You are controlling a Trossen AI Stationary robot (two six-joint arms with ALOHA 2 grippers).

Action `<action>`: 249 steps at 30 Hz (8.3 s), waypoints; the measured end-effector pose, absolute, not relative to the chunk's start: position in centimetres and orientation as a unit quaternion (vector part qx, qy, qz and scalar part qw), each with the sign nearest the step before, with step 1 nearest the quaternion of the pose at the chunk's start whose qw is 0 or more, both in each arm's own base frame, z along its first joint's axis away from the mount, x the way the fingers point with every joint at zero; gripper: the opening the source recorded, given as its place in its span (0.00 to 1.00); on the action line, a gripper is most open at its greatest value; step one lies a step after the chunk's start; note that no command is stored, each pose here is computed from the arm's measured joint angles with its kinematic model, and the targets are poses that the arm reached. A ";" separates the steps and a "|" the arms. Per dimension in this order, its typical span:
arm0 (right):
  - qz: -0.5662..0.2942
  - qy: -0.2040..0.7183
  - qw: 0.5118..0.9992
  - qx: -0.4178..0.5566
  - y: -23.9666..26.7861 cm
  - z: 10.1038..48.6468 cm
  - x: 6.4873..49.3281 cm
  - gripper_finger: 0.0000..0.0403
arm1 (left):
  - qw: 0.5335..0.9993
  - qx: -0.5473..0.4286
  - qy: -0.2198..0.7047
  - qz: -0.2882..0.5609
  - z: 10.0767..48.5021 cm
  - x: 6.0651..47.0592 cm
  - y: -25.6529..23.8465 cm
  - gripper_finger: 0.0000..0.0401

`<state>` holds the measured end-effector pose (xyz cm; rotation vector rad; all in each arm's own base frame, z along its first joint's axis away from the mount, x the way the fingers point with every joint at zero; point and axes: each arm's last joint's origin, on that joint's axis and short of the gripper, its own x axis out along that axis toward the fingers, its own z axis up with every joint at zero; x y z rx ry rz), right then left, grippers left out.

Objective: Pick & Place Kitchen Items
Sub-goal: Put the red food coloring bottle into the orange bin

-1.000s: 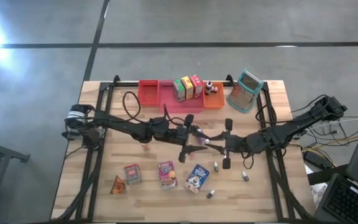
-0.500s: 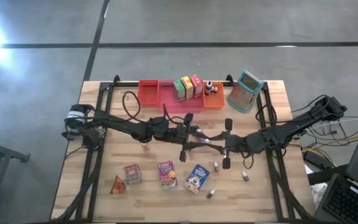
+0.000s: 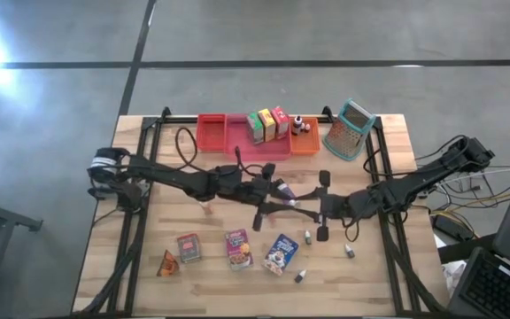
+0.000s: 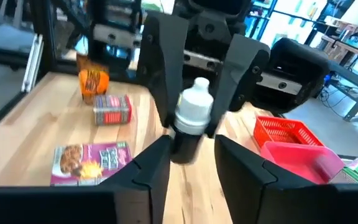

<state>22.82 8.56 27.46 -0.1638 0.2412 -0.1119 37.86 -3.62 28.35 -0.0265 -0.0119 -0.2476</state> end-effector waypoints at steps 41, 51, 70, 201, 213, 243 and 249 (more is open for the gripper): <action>0.101 0.215 0.919 -0.314 15.1 28.9 32.4 0.33 | 0.808 -0.320 0.327 -0.370 26.5 33.9 -3.1 0.23; 0.094 0.216 0.921 -0.310 14.7 28.7 33.2 0.40 | 0.814 -0.312 0.320 -0.370 26.6 33.9 -3.0 0.23; 0.089 0.214 0.924 -0.303 13.9 28.8 33.6 0.29 | 0.838 -0.292 0.284 -0.364 28.3 34.6 -2.2 0.23; 0.079 0.226 0.931 -0.277 12.8 28.3 34.4 0.27 | 0.851 -0.267 0.281 -0.355 27.9 34.5 -1.5 0.23; 0.082 0.227 0.930 -0.278 12.8 28.3 34.3 0.16 | 0.851 -0.264 0.281 -0.357 27.7 34.5 -1.5 0.23; 0.078 0.253 0.929 -0.260 12.7 27.8 34.1 0.15 | 0.847 -0.268 0.275 -0.368 27.7 34.2 0.6 0.62; 0.070 0.319 0.917 -0.229 12.4 26.8 33.4 0.16 | 0.849 -0.282 0.309 -0.323 26.7 33.5 3.0 0.62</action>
